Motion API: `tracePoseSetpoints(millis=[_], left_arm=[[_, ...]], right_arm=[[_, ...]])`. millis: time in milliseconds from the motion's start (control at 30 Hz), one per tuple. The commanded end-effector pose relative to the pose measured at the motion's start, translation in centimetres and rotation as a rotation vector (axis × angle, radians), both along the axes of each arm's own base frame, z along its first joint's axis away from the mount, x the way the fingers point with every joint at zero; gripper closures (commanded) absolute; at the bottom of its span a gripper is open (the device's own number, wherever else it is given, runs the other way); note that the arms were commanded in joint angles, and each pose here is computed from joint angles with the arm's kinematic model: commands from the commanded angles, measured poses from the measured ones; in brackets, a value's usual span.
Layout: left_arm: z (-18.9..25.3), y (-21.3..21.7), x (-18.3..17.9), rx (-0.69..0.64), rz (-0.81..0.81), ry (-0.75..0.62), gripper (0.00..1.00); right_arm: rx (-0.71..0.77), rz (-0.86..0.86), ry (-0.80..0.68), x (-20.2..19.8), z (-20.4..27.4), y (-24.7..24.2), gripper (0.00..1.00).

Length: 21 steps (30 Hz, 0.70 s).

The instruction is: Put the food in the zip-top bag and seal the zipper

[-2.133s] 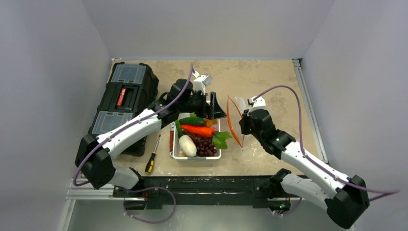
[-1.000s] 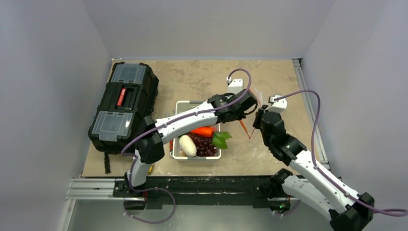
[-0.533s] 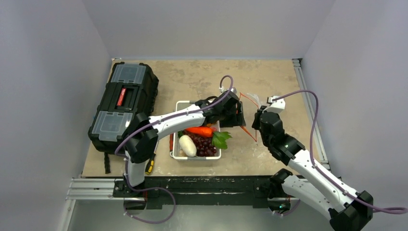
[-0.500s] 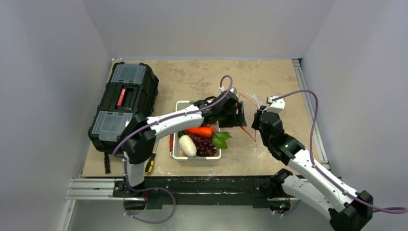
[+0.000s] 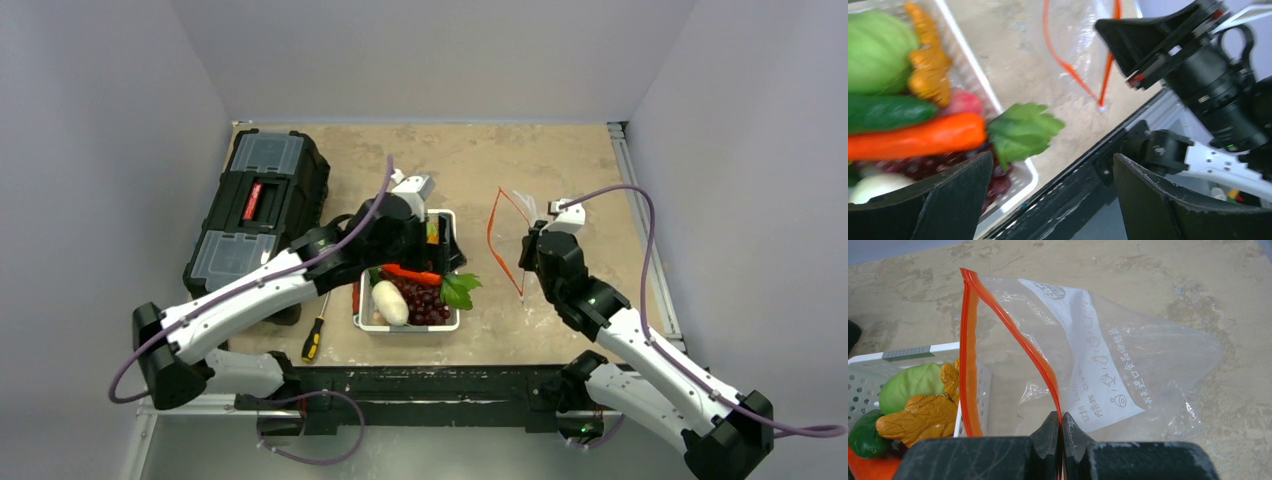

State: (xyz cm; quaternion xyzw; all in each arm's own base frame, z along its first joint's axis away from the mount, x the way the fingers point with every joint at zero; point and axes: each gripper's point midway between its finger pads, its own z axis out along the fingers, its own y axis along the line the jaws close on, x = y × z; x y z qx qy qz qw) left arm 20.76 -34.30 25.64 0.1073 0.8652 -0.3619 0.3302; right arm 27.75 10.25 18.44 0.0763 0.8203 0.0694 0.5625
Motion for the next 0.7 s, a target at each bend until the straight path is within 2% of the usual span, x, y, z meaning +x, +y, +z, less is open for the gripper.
tracePoseSetpoints(millis=[0,100,267,367,500,667], left_arm=[[-3.5,6.7,-0.8,0.17,0.123,0.014,0.1],[-4.3,9.7,-1.7,0.154,0.228,0.05,0.11],[-7.3,13.0,-2.0,0.099,0.519,0.217,0.11],[-8.9,13.3,-1.8,0.073,0.637,0.312,0.11],[-11.3,13.2,-1.6,0.119,0.774,0.468,0.14],[-12.8,12.0,-1.2,0.153,0.821,0.569,0.17]], right_arm=[[0.011,0.011,-0.021,0.3,0.3,0.3,1.0],[0.013,0.02,-0.018,0.3,0.2,0.4,1.0],[-0.002,0.024,-0.006,0.2,0.0,0.4,1.0],[0.001,0.032,0.001,-0.1,-0.2,0.4,1.0],[0.021,0.043,-0.014,-0.4,0.0,0.5,1.0],[0.04,0.055,-0.029,-0.5,0.2,0.7,1.0]])
